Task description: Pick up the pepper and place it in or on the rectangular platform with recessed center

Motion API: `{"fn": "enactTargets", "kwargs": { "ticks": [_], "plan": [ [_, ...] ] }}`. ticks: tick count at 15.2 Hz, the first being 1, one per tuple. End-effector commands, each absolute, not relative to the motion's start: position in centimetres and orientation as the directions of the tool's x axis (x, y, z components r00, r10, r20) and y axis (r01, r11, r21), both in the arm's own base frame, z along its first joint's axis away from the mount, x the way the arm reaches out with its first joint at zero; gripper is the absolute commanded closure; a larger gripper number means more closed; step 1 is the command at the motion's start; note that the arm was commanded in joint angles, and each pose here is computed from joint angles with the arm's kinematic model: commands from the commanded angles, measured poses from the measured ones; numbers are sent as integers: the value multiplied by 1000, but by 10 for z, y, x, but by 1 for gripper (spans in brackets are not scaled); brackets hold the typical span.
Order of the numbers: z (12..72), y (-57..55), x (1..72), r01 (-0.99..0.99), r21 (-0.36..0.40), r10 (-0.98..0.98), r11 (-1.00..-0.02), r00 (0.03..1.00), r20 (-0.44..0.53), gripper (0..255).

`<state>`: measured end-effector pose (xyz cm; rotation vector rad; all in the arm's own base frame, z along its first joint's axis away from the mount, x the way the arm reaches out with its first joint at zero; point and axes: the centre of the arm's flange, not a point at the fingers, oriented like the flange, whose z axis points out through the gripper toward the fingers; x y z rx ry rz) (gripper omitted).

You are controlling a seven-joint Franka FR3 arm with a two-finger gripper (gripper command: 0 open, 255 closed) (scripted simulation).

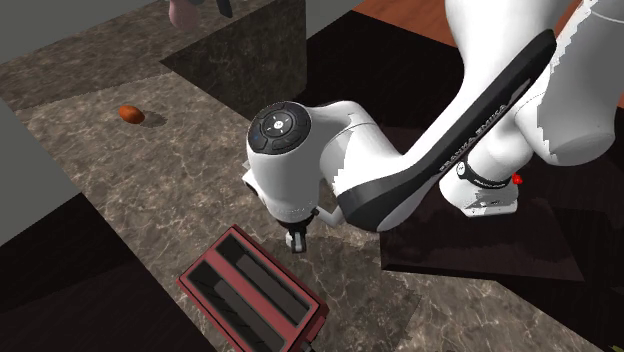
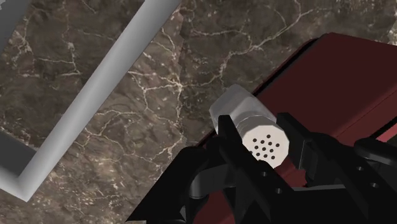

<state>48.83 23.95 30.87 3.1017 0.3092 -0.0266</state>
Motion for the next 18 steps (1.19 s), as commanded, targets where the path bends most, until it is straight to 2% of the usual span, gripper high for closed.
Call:
{"fn": "enactTargets", "kwargs": {
  "ticks": [1,4,18],
  "plan": [
    [320,240,489,198,22,197,-980,980,-20,255],
    [333,240,489,198,22,197,-980,980,-20,255],
    [362,57,503,198,22,197,-980,980,-20,255]
  ]
}}
